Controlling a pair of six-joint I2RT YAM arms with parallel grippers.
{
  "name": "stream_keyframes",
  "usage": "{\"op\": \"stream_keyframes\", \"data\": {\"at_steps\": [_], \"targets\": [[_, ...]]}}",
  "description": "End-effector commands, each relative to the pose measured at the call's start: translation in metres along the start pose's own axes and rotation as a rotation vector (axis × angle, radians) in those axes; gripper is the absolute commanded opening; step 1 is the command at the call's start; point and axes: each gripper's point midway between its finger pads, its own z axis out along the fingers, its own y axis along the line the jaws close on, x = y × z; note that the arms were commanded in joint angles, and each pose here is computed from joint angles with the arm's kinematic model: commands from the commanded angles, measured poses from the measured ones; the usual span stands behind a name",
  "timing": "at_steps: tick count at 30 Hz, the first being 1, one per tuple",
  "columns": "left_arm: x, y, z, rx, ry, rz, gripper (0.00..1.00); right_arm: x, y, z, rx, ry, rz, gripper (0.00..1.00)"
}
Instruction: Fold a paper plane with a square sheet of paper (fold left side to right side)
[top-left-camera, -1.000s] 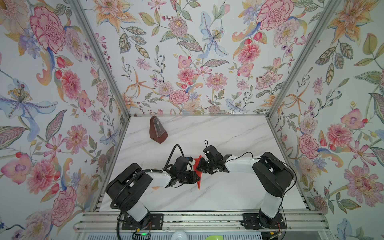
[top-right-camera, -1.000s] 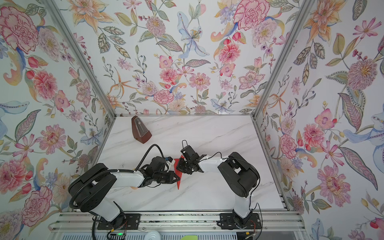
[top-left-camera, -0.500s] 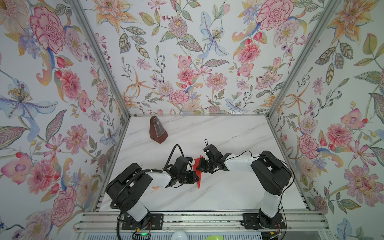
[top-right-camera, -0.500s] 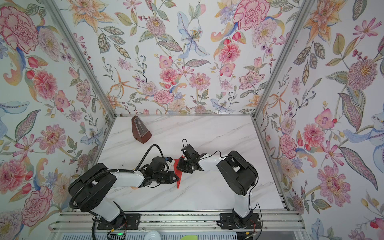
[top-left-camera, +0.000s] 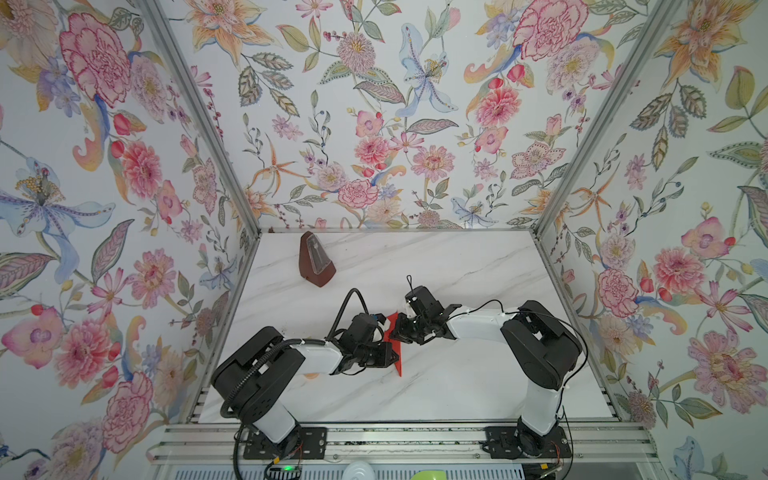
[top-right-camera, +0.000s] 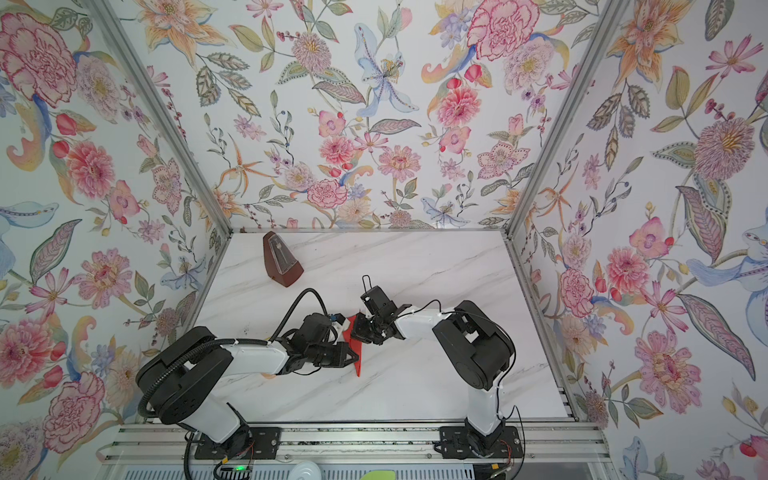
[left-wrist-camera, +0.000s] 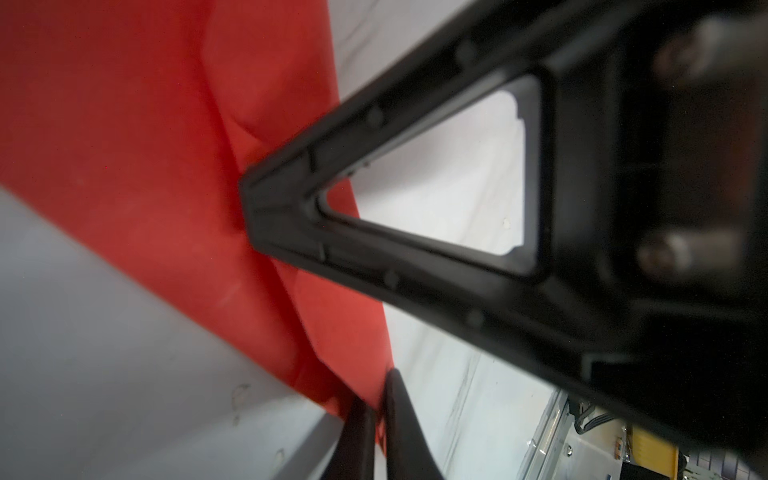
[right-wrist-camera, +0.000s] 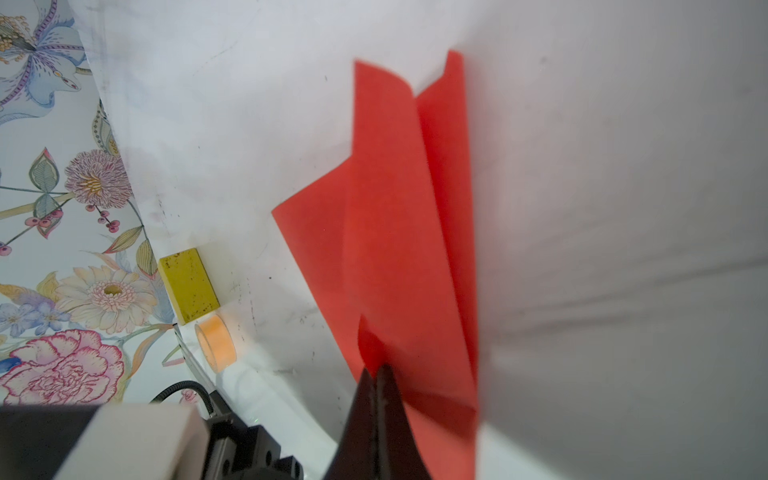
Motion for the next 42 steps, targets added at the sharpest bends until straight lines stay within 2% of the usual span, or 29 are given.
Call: {"op": "stream_keyframes", "data": {"at_steps": [1, 6, 12, 16, 19, 24, 28, 34, 42], "targets": [[0.039, 0.037, 0.0, -0.138, 0.125, -0.052, 0.1, -0.005, -0.003, 0.009, 0.01, 0.013, -0.017, 0.06], [0.041, 0.042, -0.005, -0.17, 0.129, -0.044, 0.11, -0.005, -0.029, 0.012, 0.084, 0.017, 0.033, 0.16], [0.045, 0.053, -0.017, -0.227, 0.138, -0.041, 0.16, -0.003, -0.047, 0.006, 0.135, -0.001, 0.093, 0.19], [0.034, 0.05, -0.033, -0.233, 0.09, -0.024, 0.17, 0.002, -0.05, 0.004, 0.136, -0.025, 0.139, 0.19], [0.022, 0.037, -0.041, -0.197, 0.049, 0.002, 0.22, 0.004, -0.051, 0.008, 0.133, -0.027, 0.153, 0.18], [0.0, 0.001, -0.047, -0.059, -0.033, 0.011, 0.29, 0.006, -0.052, 0.012, 0.125, -0.025, 0.165, 0.16], [-0.007, -0.007, -0.043, -0.01, -0.057, -0.008, 0.3, 0.004, -0.051, 0.01, 0.123, -0.032, 0.161, 0.16], [0.001, 0.005, -0.029, -0.031, -0.016, -0.04, 0.28, 0.003, -0.051, 0.009, 0.121, -0.036, 0.159, 0.15], [0.019, 0.021, -0.022, -0.069, 0.037, -0.074, 0.19, 0.003, -0.054, 0.01, 0.128, -0.046, 0.166, 0.14]]}}
